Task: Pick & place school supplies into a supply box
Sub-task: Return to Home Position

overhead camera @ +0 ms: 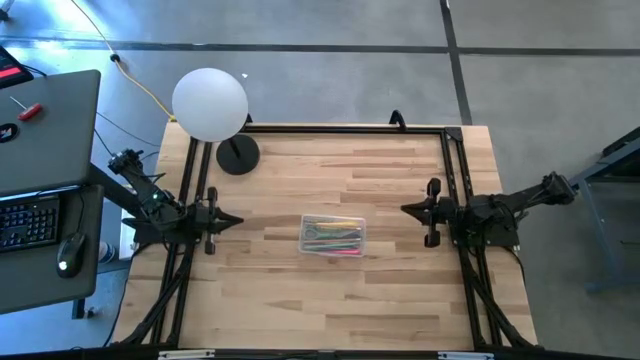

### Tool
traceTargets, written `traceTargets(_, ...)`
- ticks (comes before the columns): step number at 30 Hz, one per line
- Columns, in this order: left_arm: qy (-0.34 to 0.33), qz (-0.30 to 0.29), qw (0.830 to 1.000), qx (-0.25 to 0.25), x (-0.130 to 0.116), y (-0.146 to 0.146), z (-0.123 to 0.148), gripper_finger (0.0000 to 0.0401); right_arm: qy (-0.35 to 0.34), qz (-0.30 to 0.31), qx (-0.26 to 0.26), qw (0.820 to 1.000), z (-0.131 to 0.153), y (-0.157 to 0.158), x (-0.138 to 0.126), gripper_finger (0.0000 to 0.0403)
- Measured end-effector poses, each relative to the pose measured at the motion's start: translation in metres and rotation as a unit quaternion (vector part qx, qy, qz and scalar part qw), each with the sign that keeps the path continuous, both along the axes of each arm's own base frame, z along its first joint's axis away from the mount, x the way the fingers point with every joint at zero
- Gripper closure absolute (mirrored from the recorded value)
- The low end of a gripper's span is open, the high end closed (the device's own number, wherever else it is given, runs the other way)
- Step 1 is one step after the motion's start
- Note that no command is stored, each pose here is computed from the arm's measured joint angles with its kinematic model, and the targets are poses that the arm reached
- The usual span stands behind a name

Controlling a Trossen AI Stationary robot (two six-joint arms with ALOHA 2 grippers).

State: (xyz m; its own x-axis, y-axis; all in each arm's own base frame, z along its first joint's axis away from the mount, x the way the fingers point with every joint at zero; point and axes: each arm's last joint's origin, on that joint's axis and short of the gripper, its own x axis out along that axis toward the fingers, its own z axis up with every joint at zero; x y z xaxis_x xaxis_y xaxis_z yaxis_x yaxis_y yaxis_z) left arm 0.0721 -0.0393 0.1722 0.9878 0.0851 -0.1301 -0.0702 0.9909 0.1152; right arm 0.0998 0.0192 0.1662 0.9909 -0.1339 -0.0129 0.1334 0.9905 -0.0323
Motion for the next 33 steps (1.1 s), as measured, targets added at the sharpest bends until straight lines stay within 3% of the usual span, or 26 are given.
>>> traceTargets(33,0.002,-0.020,1.000,-0.003,0.0002,-0.0013,-0.0003,0.0359,0.001,-0.001,0.000,1.000,-0.0003,0.0000,0.0000,0.0402)
